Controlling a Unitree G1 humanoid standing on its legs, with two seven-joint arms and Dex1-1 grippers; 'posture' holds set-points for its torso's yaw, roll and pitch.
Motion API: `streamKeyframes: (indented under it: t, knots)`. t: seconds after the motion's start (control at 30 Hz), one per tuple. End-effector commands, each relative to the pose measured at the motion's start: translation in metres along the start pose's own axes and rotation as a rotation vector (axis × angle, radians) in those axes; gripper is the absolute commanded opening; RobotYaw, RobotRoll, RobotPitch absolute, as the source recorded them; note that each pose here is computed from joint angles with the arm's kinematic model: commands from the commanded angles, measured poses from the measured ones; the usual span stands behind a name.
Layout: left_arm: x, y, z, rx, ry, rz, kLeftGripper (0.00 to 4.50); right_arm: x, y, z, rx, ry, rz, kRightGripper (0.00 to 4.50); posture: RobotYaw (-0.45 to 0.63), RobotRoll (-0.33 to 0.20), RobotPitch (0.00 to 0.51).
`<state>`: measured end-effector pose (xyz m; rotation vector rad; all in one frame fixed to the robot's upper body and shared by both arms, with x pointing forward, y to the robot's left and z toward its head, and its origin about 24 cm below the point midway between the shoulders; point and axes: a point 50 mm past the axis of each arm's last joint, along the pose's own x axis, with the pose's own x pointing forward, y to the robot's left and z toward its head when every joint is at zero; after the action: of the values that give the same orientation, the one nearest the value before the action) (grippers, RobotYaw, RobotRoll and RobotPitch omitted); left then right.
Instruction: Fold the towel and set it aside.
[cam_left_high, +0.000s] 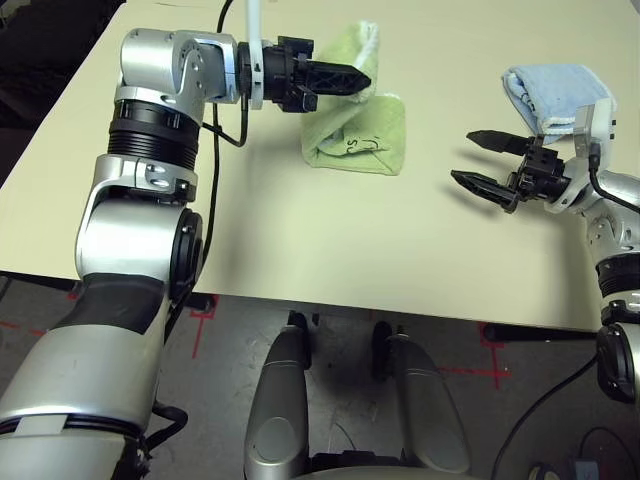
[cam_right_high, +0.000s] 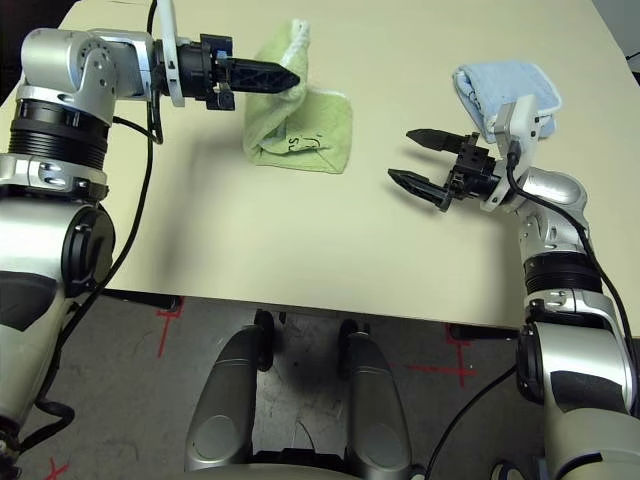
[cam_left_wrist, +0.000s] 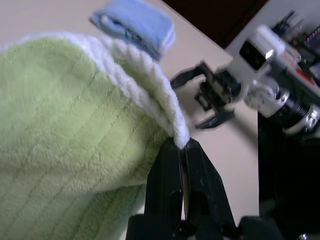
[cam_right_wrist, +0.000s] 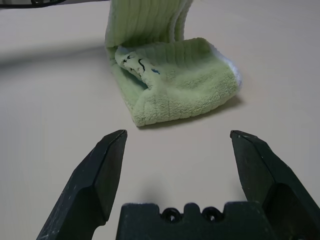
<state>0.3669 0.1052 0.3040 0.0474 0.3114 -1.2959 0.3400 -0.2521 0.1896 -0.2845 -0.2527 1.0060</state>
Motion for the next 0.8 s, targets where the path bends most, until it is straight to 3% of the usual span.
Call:
streamKeyframes:
  t: [0.03, 0.37, 0.8]
  knots:
    - [0.006, 0.001, -0.004, 0.025, 0.025, -0.002, 0.02, -0.003, 0.001, 0.0, -0.001, 0.003, -0.004, 4.5, 0.09, 0.0, 0.263]
    - [0.028, -0.001, -0.004, 0.001, -0.023, -0.004, 0.02, -0.003, 0.003, 0.0, -0.002, 0.005, -0.002, 4.5, 0.09, 0.0, 0.265]
    - [0.045, -0.007, -0.016, 0.018, 0.042, -0.044, 0.02, -0.001, 0.004, 0.003, -0.01, 0.004, 0.004, 4.5, 0.08, 0.0, 0.262]
